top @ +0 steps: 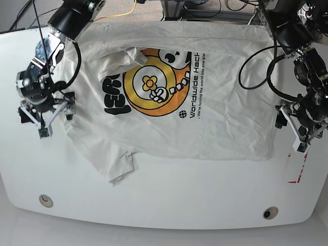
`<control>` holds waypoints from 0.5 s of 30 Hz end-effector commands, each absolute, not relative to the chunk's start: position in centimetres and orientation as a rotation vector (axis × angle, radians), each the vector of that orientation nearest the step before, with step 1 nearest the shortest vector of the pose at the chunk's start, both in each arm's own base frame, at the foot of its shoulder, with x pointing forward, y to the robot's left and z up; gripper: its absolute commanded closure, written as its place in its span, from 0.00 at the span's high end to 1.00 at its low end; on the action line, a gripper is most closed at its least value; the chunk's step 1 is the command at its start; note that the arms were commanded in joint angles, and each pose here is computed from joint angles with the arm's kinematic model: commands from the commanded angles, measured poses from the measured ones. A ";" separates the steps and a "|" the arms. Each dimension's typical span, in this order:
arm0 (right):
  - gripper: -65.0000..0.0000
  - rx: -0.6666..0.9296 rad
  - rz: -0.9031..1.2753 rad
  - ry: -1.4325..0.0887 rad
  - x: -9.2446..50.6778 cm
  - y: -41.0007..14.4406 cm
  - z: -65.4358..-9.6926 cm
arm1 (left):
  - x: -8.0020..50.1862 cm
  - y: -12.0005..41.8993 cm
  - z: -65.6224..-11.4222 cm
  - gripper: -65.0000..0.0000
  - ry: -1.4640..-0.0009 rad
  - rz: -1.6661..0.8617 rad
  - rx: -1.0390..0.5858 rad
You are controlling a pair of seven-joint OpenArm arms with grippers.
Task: Layout the t-shirt on the table in an organized manner, then fold the t-shirt properly
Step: 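Release the shirt edge and move both grippers toward the shirt sides, then lower both grippers and pinch the shirt side edges near the hem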
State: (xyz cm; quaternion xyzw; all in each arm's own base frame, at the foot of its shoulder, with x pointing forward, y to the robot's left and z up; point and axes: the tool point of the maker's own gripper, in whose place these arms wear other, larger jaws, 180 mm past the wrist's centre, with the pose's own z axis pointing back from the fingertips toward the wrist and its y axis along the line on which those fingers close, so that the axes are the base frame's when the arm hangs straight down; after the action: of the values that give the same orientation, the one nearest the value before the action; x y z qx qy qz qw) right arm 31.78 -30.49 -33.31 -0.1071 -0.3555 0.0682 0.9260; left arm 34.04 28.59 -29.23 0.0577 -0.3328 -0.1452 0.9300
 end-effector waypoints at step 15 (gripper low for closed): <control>0.95 0.008 0.077 -0.825 43.8 -30.1 -36.0 | 41.7 28.7 -31.7 0.70 -0.765 -0.275 0.040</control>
State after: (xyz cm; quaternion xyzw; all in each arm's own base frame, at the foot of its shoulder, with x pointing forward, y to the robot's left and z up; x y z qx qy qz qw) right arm 42.64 -28.71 -36.50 0.0003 -0.3881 0.0500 0.9202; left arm 40.01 28.75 -33.08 0.0198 -0.3445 -0.1268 0.9300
